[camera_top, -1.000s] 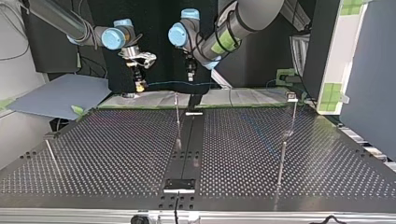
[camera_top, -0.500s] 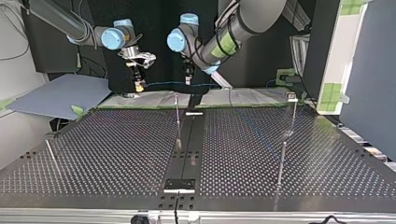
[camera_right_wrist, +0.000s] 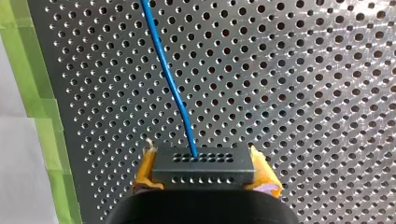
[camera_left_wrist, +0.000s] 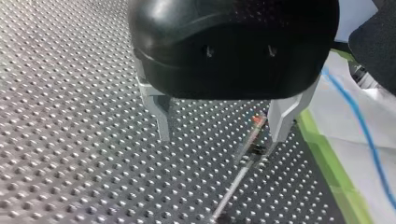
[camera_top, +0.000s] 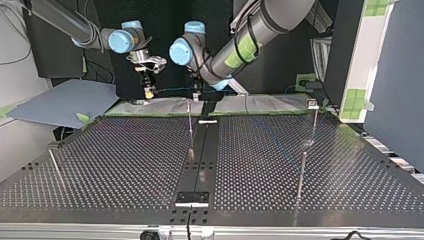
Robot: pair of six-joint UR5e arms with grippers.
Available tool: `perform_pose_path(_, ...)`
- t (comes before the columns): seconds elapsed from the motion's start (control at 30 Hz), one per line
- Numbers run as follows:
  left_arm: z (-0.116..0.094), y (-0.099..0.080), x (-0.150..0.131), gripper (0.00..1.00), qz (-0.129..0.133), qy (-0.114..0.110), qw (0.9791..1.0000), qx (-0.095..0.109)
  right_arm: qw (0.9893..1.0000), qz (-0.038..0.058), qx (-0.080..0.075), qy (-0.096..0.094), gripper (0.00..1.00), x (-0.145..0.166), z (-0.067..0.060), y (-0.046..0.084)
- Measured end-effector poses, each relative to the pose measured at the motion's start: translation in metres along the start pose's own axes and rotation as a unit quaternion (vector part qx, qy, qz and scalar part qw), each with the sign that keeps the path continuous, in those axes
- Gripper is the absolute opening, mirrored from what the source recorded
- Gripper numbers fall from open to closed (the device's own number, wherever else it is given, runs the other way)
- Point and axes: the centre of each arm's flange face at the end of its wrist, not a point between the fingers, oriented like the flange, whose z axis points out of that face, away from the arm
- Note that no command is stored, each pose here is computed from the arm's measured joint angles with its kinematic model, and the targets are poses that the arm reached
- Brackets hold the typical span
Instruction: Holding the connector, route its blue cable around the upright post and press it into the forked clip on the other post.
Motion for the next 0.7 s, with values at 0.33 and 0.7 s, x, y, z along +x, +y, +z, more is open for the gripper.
perform_pose_path(0.33,-0.020,0.016,-0.009,1.00,0.044,0.027,0.9984,-0.026,1.0000,-0.0001,0.000,0.000,0.00,0.000,0.000,0.000)
perform_pose_path(0.7,-0.021,0.019,-0.008,1.00,0.106,0.061,0.9925,-0.002,1.0000,-0.0002,0.001,0.001,0.00,0.000,0.000,-0.001)
